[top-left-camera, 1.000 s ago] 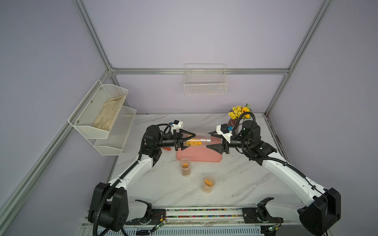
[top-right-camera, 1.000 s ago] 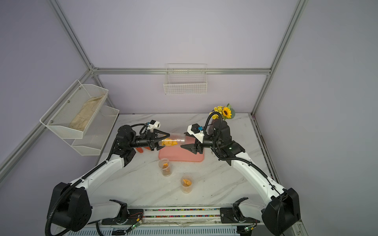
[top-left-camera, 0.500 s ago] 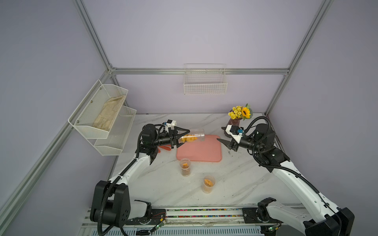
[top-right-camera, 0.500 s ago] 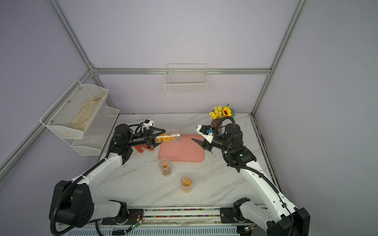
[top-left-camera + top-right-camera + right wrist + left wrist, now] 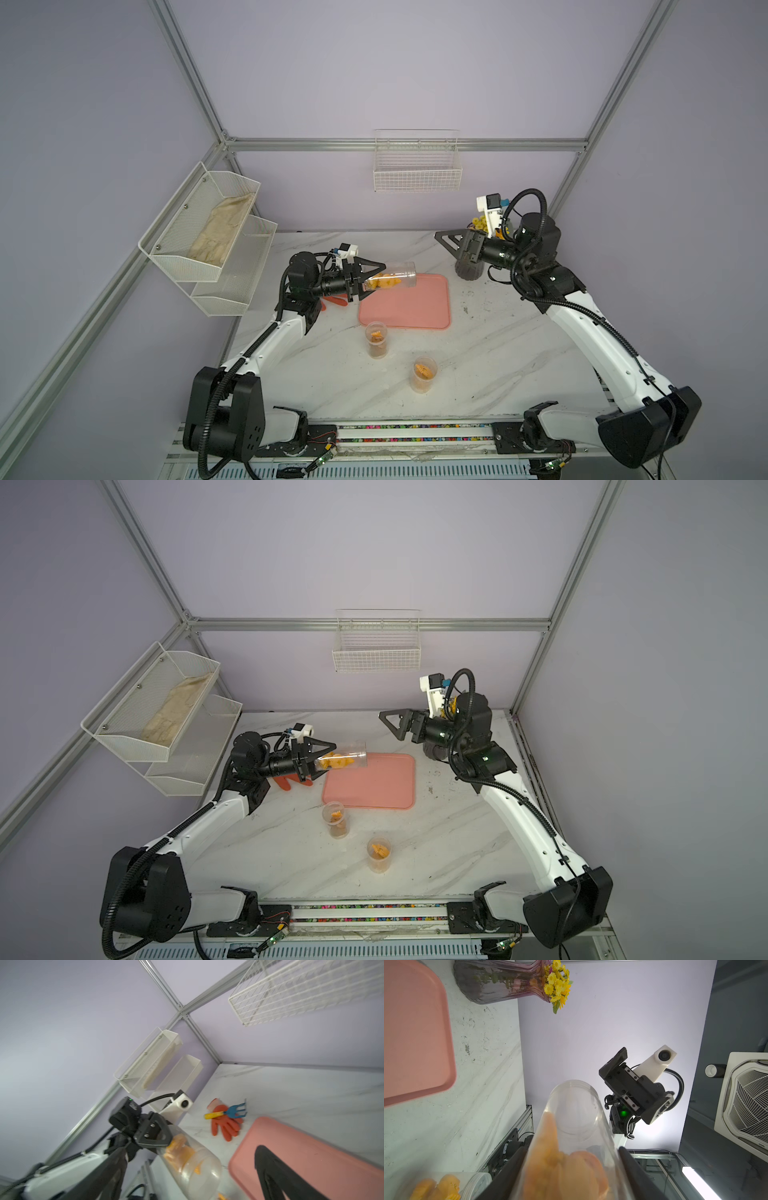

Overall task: Pour the cookies out of the jar
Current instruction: Unscrew the lid from the jar.

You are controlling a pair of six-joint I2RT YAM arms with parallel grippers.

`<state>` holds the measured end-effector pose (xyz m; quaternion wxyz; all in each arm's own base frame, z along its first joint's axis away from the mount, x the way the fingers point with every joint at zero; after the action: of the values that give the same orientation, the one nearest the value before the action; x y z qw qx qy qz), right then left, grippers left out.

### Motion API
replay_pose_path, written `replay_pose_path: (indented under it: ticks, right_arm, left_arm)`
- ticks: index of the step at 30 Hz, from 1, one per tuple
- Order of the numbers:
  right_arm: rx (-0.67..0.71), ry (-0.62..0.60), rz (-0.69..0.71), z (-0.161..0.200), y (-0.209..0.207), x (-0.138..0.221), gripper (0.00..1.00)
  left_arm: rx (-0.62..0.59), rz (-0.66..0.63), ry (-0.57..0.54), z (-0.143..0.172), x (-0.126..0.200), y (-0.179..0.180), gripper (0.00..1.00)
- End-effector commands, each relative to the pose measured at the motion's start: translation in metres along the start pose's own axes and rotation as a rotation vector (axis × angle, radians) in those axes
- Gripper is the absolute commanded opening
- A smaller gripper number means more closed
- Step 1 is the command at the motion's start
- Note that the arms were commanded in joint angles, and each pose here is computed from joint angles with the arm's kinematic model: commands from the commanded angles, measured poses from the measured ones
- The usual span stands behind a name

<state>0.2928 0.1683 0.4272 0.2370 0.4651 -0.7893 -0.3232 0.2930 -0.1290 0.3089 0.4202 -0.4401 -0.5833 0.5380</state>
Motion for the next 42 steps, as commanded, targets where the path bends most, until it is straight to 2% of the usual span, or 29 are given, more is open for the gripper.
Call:
replay_pose_path:
  ticks: [1, 6, 15, 24, 28, 42]
  right_arm:
    - [-0.389, 0.191, -0.091, 0.002, -0.005, -0.010, 0.97]
    - [-0.461, 0.248, -0.117, 0.005, -0.004, -0.009, 0.97]
    - [-0.555, 0.338, -0.103, 0.040, -0.028, -0.006, 0.97]
    - [-0.543, 0.345, -0.134, 0.055, -0.027, 0.003, 0.97]
    - [-0.574, 0.350, -0.192, 0.059, -0.026, 0.005, 0.97]
    - [-0.582, 0.361, -0.168, 0.071, -0.028, 0.013, 0.97]
  left_arm:
    - [-0.110, 0.052, 0.015, 0.004, 0.001, -0.030, 0.59]
    - [-0.132, 0.064, 0.030, 0.006, -0.002, -0.037, 0.58]
    - [-0.172, 0.098, 0.086, 0.010, -0.012, -0.049, 0.58]
    - [-0.196, 0.134, 0.140, 0.014, -0.024, -0.058, 0.58]
    - [-0.201, 0.146, 0.154, 0.014, -0.029, -0.061, 0.58]
    - [-0.200, 0.154, 0.172, 0.015, -0.036, -0.063, 0.59]
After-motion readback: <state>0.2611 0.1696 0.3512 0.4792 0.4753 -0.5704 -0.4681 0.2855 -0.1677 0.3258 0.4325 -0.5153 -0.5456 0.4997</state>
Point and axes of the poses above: each gripper's point midway between its finger pads, its own x axis back along the fingers, its own y axis along the line the jaws close on, z = x × y, the point moved 9 cm from there along x, back along the fingers, and after that the axes turned 2 degrees about -x, right-handed, at the moved point
